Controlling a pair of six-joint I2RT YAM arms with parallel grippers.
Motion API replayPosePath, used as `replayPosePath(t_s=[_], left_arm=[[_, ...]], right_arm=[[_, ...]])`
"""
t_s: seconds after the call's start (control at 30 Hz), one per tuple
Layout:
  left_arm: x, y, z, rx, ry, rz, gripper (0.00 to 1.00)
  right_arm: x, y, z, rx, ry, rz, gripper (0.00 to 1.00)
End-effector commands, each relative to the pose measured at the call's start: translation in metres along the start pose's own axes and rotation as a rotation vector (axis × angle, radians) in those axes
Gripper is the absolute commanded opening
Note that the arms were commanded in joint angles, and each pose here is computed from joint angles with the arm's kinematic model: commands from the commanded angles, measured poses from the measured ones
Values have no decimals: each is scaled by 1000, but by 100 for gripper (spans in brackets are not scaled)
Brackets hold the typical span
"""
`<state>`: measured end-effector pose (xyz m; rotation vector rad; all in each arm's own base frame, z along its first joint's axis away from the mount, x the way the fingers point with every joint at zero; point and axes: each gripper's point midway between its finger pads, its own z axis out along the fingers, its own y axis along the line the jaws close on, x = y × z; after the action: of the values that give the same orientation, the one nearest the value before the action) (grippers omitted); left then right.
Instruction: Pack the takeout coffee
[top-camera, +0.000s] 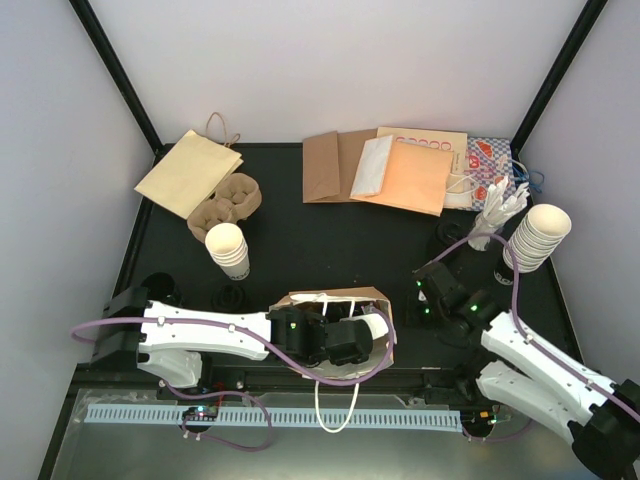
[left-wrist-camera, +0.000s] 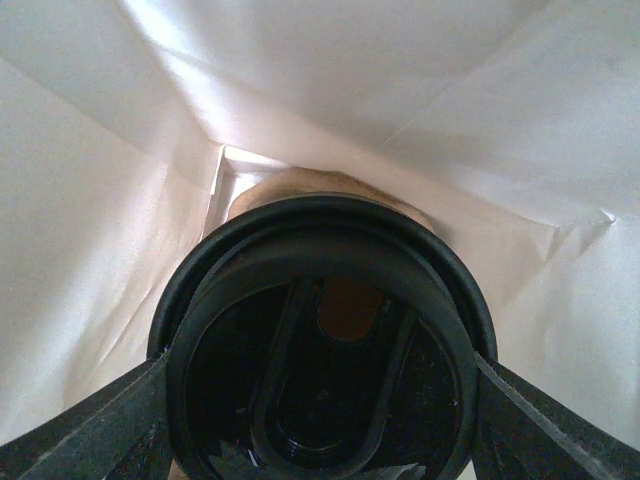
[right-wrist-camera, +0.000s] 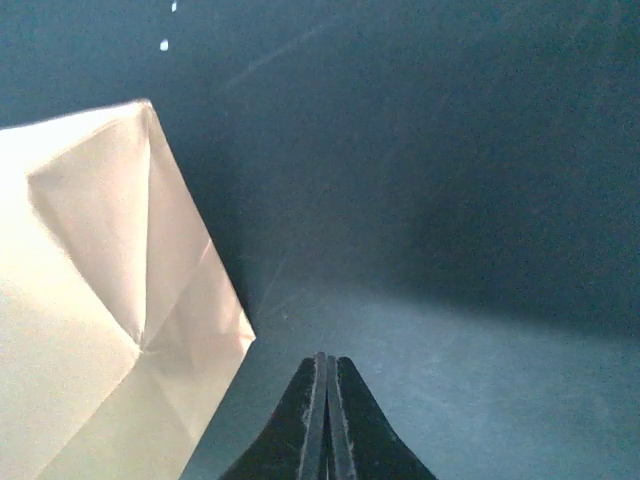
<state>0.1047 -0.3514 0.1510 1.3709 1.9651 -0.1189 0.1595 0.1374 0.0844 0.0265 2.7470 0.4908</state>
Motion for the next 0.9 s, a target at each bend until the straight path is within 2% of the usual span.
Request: replayPosePath(t_s=[0.0, 0.2, 0.37, 0.53, 0.87], left_arm=[[4, -3, 4, 12, 18, -6, 40], [4, -3, 5, 10, 24, -7, 40], [3, -2, 4, 7, 21, -11, 40], [6, -1, 4, 7, 23, -17, 40], [8, 0, 3, 8, 30, -21, 40]], right_arm=[[11, 31, 16, -204, 49, 53, 1], [47, 39, 41, -314, 206, 67, 1], [71, 35, 46, -277, 310, 36, 1], [89, 31, 46, -253, 353, 43, 1], [104, 57, 39, -394, 381, 112, 1]])
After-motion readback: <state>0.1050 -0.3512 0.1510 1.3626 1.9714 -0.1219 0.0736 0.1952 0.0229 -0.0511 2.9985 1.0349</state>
